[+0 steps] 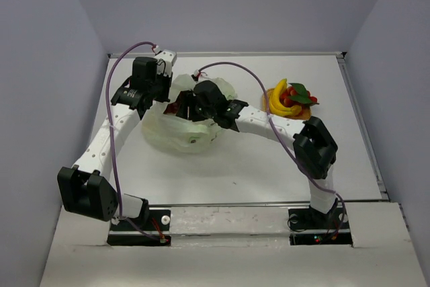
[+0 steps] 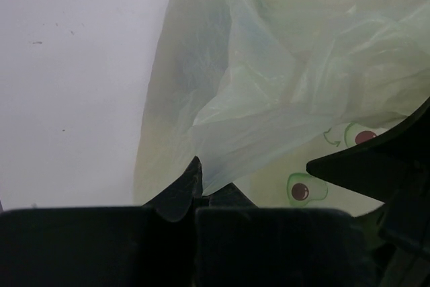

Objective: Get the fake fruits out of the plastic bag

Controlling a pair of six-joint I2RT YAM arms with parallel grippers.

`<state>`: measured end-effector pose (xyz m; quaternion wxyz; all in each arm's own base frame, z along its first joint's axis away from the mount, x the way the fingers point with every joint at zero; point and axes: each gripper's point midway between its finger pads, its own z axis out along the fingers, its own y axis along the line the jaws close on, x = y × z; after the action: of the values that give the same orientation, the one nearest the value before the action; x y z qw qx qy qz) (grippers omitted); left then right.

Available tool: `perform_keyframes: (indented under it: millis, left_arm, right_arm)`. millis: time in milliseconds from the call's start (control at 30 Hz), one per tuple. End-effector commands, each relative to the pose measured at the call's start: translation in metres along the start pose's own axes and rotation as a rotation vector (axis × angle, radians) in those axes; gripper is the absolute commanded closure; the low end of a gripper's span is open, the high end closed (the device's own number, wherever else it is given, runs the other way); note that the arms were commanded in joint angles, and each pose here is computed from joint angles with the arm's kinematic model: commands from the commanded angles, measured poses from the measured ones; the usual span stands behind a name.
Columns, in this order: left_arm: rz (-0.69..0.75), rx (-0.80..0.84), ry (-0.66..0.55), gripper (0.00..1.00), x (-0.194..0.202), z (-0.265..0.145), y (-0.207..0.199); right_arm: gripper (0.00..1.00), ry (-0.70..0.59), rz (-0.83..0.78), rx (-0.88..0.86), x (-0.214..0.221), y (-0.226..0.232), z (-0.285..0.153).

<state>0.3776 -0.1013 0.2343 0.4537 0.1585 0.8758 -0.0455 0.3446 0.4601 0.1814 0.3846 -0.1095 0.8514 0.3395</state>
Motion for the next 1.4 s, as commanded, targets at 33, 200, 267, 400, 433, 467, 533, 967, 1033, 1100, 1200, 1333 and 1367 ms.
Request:
perform_keyframes:
  millis: [33, 200, 267, 400, 433, 467, 533, 967, 1033, 1100, 1200, 1333, 1367]
  left_arm:
    - [-0.056, 0.014, -0.096, 1.00, -0.033, -0.008, -0.003]
    - [-0.062, 0.043, -0.100, 1.00, -0.036, -0.004, -0.008]
    - [-0.050, 0.045, -0.105, 1.00, -0.036, -0.005, -0.009]
    - [-0.032, 0.067, -0.116, 1.00, -0.031, 0.003, -0.012]
    - [-0.031, 0.067, -0.118, 1.00, -0.031, 0.007, -0.012]
    - [-0.033, 0.076, -0.120, 1.00, -0.032, 0.010, -0.014]
    - [-0.048, 0.096, -0.135, 1.00, -0.040, 0.012, -0.017]
    - [-0.040, 0.314, -0.075, 1.00, -0.018, 0.020, -0.056]
    - [-0.040, 0.310, -0.085, 1.00, -0.023, 0.018, -0.055]
    - [-0.041, 0.295, -0.094, 1.00, -0.029, 0.016, -0.052]
    - [-0.046, 0.242, -0.092, 1.00, -0.032, 0.016, -0.041]
    - [-0.078, 0.139, -0.086, 1.00, -0.028, 0.021, -0.010]
    - [-0.086, 0.118, -0.085, 1.00, -0.026, 0.022, -0.003]
  right_arm:
    - [0.29, -0.213, 0.235, 0.157, -0.036, -0.019, 0.022]
    - [0.14, -0.250, 0.415, 0.220, -0.041, -0.051, 0.062]
    - [0.12, -0.259, 0.450, 0.233, -0.043, -0.060, 0.078]
    - [0.11, -0.303, 0.497, 0.319, -0.051, -0.086, 0.096]
    - [0.11, -0.317, 0.511, 0.354, -0.055, -0.097, 0.097]
    - [0.11, -0.318, 0.525, 0.377, -0.050, -0.104, 0.100]
    - [0.11, -0.328, 0.552, 0.444, -0.040, -0.127, 0.107]
    - [0.28, -0.287, 0.603, 0.508, -0.004, -0.165, 0.158]
    - [0.39, -0.271, 0.623, 0.506, 0.000, -0.169, 0.160]
    - [0.53, -0.264, 0.600, 0.510, 0.000, -0.169, 0.157]
    - [0.70, -0.264, 0.557, 0.524, -0.005, -0.169, 0.146]
    - [0.84, -0.249, 0.415, 0.415, -0.041, -0.134, 0.119]
    - [0.85, -0.248, 0.396, 0.394, -0.046, -0.128, 0.112]
